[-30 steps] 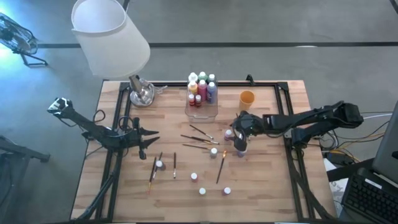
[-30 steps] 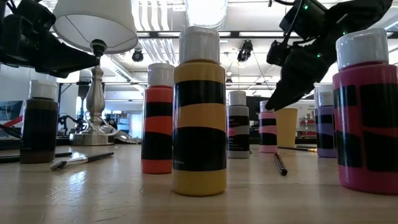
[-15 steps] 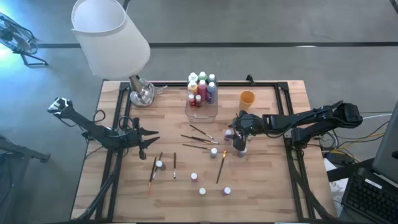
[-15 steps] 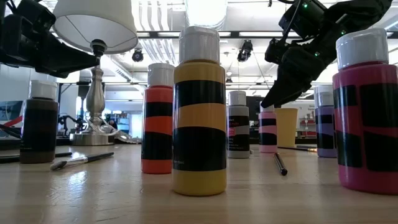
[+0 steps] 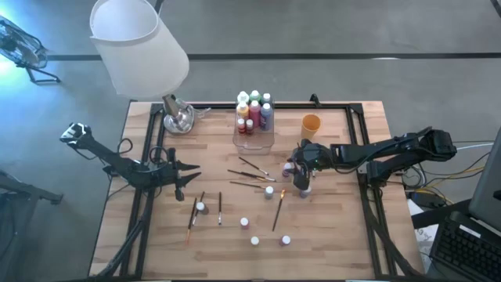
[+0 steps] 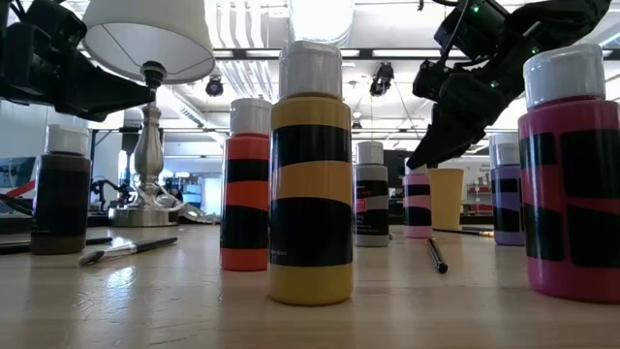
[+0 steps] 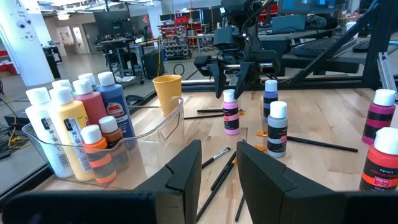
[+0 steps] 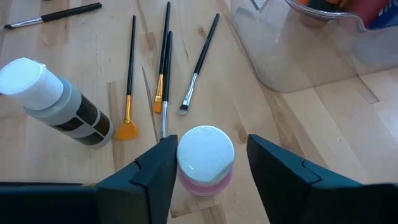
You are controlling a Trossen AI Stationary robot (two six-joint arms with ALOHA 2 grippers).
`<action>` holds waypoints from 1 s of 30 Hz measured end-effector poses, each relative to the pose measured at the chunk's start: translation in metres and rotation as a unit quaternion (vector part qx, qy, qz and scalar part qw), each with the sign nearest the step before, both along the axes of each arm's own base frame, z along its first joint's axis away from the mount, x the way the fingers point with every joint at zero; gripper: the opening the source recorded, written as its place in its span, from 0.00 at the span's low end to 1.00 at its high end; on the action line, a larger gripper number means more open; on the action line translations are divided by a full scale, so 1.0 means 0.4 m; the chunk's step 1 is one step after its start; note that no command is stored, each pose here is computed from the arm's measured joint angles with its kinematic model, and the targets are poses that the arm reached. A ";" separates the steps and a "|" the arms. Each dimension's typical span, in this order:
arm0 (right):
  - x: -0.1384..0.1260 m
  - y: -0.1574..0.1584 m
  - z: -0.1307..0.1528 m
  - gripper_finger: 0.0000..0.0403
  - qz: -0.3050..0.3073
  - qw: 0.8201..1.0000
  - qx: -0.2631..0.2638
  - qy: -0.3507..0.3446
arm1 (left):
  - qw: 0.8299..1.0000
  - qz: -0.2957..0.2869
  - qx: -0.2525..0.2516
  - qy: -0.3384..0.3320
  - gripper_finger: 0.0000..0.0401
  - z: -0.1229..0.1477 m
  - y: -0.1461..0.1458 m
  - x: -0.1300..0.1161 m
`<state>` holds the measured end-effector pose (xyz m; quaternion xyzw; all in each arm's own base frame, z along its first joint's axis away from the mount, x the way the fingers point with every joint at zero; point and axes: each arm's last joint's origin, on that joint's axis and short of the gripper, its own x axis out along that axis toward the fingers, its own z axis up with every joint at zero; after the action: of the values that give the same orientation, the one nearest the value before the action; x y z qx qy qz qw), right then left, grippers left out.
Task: Pick & Place Paint Supplies
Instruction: Put the small pink paint bottle into the bin
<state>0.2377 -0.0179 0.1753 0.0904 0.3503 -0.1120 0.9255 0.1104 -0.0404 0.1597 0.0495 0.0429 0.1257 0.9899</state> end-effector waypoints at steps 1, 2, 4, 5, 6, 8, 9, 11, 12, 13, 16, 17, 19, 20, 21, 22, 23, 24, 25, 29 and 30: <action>0.000 0.000 0.000 0.45 0.001 1.000 0.002 0.000 | 1.000 0.000 0.000 0.000 0.27 0.000 0.000 0.000; 0.000 0.001 0.000 0.44 0.001 1.000 0.002 0.000 | 1.000 0.000 0.000 0.000 0.27 0.000 0.000 0.000; 0.000 0.001 0.000 0.42 0.001 1.000 0.003 0.000 | 1.000 0.000 0.000 0.000 0.27 0.000 0.000 0.000; 0.000 0.001 0.000 0.41 0.001 1.000 0.003 0.000 | 1.000 0.000 0.000 0.000 0.27 0.000 0.000 0.000; 0.000 0.001 0.000 0.40 0.001 1.000 0.003 0.000 | 1.000 0.000 0.000 0.000 0.27 0.000 0.000 0.000; 0.000 0.001 0.000 0.38 0.001 1.000 0.003 0.001 | 1.000 0.000 0.000 0.000 0.27 0.000 0.000 0.000; 0.000 0.001 0.000 0.37 0.001 1.000 0.002 0.001 | 1.000 0.000 0.000 0.000 0.27 0.000 0.000 0.000; -0.001 0.001 -0.001 0.34 0.003 1.000 0.001 0.003 | 1.000 0.000 0.000 0.000 0.27 0.000 0.000 0.000; -0.001 0.001 -0.001 0.33 0.003 1.000 0.001 0.004 | 1.000 0.000 0.000 0.000 0.27 0.000 0.000 0.000; -0.001 0.001 -0.001 0.32 0.004 1.000 0.000 0.004 | 1.000 0.000 0.000 0.000 0.27 0.000 0.000 0.000; -0.001 0.001 -0.001 0.28 0.005 1.000 -0.001 0.004 | 1.000 0.000 0.000 0.000 0.27 0.000 0.000 0.000; -0.001 0.001 -0.001 0.28 0.005 1.000 -0.001 0.004 | 1.000 0.000 0.000 0.000 0.27 0.000 0.000 0.000; -0.001 0.001 -0.001 0.28 0.005 1.000 -0.002 0.003 | 1.000 0.000 0.000 0.000 0.27 0.000 0.000 0.000; -0.001 0.001 0.000 0.29 0.005 1.000 -0.002 0.003 | 1.000 0.000 0.000 0.000 0.27 0.000 0.000 0.000; -0.001 0.000 0.000 0.29 0.005 1.000 -0.002 0.003 | 1.000 0.000 0.000 0.000 0.27 0.000 0.000 0.000; 0.000 0.000 0.002 0.30 0.005 1.000 -0.002 0.002 | 1.000 0.000 0.000 0.000 0.27 0.000 0.000 0.000; 0.002 0.000 0.006 0.31 0.005 1.000 -0.002 0.000 | 1.000 0.000 0.000 0.000 0.27 0.000 0.000 0.000; 0.005 0.000 0.012 0.32 0.005 1.000 -0.002 -0.003 | 1.000 0.000 0.000 0.000 0.27 0.000 0.000 0.000; 0.008 0.000 0.019 0.32 0.005 1.000 -0.002 -0.005 | 1.000 0.000 0.000 0.000 0.27 0.000 0.000 0.000; 0.023 -0.001 0.057 0.29 0.013 1.000 -0.011 -0.004 | 1.000 0.000 0.000 0.000 0.27 0.000 0.000 0.000; 0.029 -0.002 0.070 0.28 0.015 1.000 -0.014 -0.004 | 1.000 0.000 0.000 0.000 0.27 0.000 0.000 0.000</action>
<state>0.2491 -0.0185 0.2035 0.0725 0.3465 -0.1027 0.9296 0.1104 -0.0405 0.1597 0.0495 0.0429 0.1257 0.9899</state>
